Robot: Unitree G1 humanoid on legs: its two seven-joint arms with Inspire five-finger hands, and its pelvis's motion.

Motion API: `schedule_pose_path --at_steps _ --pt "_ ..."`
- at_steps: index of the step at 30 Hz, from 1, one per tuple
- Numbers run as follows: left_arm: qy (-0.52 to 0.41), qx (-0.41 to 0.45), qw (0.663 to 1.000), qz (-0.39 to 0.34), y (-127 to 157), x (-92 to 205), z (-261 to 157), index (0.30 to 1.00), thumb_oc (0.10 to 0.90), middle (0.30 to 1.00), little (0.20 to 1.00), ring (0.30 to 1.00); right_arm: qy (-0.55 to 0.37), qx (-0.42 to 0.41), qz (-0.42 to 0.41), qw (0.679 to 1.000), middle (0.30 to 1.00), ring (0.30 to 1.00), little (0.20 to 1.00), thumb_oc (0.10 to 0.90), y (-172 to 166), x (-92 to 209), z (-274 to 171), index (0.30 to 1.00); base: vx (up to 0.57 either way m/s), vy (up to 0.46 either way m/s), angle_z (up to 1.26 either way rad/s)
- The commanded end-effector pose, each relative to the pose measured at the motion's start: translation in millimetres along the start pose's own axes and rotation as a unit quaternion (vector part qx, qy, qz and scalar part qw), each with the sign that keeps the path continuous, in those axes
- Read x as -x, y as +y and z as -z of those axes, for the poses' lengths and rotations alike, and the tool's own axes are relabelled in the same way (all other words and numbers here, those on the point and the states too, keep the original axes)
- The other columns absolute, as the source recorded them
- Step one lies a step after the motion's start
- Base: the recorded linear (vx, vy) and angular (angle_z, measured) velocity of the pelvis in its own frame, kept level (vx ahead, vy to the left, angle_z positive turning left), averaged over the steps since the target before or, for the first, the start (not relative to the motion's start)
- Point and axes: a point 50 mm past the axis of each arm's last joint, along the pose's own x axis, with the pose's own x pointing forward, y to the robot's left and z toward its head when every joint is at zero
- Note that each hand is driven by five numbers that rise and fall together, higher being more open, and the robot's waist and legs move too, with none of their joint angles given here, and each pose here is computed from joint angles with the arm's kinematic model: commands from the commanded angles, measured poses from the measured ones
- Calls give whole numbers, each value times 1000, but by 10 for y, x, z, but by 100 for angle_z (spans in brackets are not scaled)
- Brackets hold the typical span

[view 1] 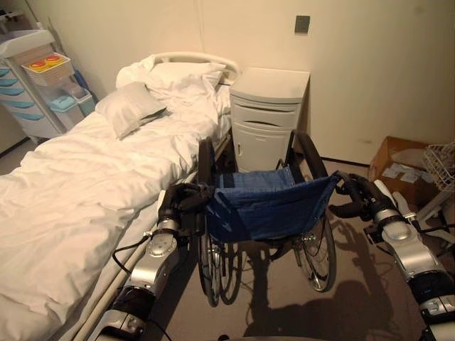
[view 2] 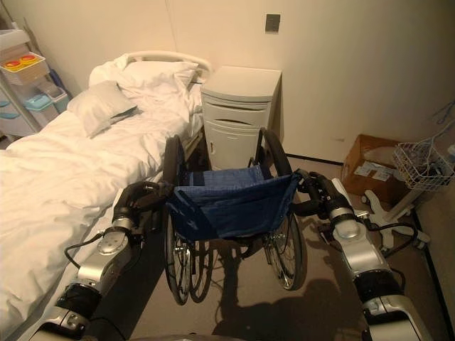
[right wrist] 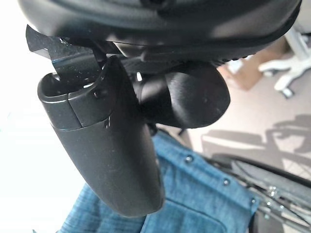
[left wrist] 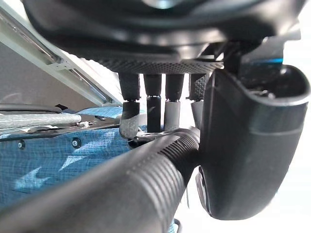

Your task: Push the wheelchair next to the bed

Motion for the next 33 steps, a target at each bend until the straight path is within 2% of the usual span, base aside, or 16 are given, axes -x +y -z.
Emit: schedule_pose_path --at_steps 1,8,12,14,20,22,26,29,30,33 --pt "-26 -86 986 -143 540 -125 -120 900 800 900 900 900 7 -32 -84 996 900 900 900 800 510 106 101 900 6 14 -6" --pt "-70 -90 979 -167 688 3 -229 900 800 900 900 900 -41 -15 -42 998 900 900 900 800 305 209 -16 900 4 7 -3" --pt "-116 -104 966 -207 810 146 -341 900 800 900 900 900 -72 -14 14 997 900 900 900 800 166 315 -73 900 0 0 0" --pt "-140 -137 956 -219 865 263 -395 900 800 900 900 900 -97 -14 61 993 900 900 900 800 73 420 -119 900 0 0 0" --pt "-167 -163 949 -213 946 433 -500 900 800 900 900 900 -122 -5 123 985 900 900 900 800 -71 562 -145 900 3 -5 -7" --pt "-151 -127 967 -164 920 435 -507 900 800 900 900 900 -123 -3 130 984 900 900 900 800 -109 578 -158 900 -2 1 -5" --pt "-138 -102 975 -143 906 421 -500 900 800 900 900 900 -123 3 130 984 900 900 900 800 -133 558 -166 900 0 1 -1" --pt "-104 -53 988 -103 940 373 -479 900 800 900 900 900 -121 8 136 983 900 900 900 800 -201 525 -183 900 0 0 0" --pt "-70 -9 996 -62 915 337 -405 900 800 900 900 900 -119 10 139 983 900 900 900 800 -226 504 -185 900 0 0 0" --pt "-36 29 999 -24 880 315 -325 900 800 900 900 900 -116 13 143 983 900 900 900 800 -252 491 -190 900 0 0 0"
